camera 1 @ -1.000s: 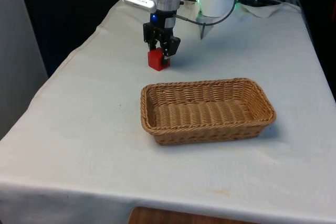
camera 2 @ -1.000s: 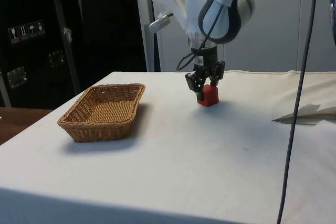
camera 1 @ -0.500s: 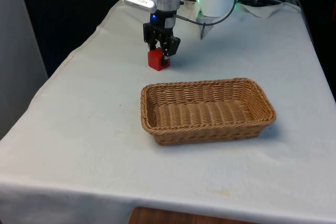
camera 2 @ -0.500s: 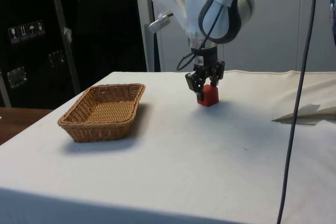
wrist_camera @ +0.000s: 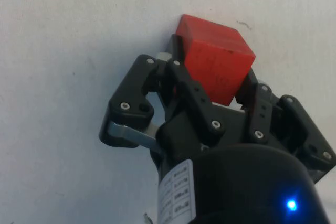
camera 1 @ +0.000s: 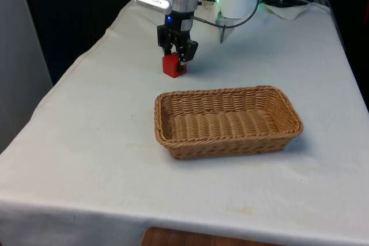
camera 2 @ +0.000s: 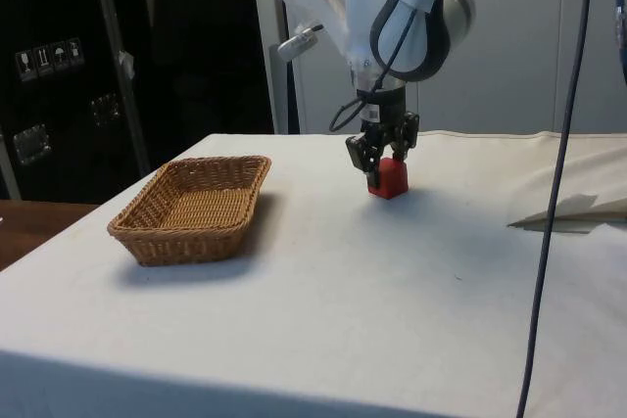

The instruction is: Pick up the cube and place it into the basket.

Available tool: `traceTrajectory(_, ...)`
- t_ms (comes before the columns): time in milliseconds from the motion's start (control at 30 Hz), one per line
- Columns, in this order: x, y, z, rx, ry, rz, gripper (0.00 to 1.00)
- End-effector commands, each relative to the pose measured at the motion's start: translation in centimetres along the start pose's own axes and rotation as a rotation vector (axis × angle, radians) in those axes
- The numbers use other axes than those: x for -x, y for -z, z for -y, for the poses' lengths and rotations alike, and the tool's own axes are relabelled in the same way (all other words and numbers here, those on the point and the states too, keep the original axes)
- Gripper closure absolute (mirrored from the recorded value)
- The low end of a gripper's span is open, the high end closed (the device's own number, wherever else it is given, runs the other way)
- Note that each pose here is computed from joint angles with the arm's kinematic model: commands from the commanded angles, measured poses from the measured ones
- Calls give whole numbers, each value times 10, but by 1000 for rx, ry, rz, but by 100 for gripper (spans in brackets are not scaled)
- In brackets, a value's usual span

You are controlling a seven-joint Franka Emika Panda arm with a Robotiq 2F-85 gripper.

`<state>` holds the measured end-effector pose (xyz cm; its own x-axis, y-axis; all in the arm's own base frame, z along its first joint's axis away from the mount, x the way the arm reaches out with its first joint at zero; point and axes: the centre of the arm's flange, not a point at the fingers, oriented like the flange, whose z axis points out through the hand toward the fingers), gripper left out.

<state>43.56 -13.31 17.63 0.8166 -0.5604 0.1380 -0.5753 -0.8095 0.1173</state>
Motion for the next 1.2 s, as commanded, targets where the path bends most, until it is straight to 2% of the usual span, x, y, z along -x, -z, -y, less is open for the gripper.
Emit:
traceTrajectory(0, 0, 1, 1, -4, -2, -1, 97)
traceTrajectory(233, 0, 3, 1, -10, -2, -2, 97)
traceTrajectory(267, -1, 1, 1, -1, 1, -2, 97)
traceTrajectory(300, 0, 3, 1, -11, -2, -2, 97)
traceTrajectory(533, 0, 5, 1, -16, -3, -4, 33)
traceTrajectory(567, -2, 2, 1, -4, -2, -6, 23)
traceTrajectory(600, 0, 5, 1, -16, -3, -4, 23)
traceTrajectory(633, 0, 5, 1, -17, -4, -5, 4)
traceTrajectory(700, 0, 5, 1, -17, -4, -5, 0)
traceTrajectory(867, 0, 5, 2, -17, -4, -5, 0)
traceTrajectory(900, -2, 2, 1, -4, -2, -6, 3)
traceTrajectory(933, 0, 5, 2, -17, -3, -5, 3)
traceTrajectory(1000, 0, 5, 2, -16, -3, -5, 21)
traceTrajectory(1067, 0, 5, 2, -17, -3, -6, 44)
traceTrajectory(1100, 0, 4, 2, -16, -3, -5, 66)
traceTrajectory(1167, -2, 2, 1, -4, -2, -6, 88)
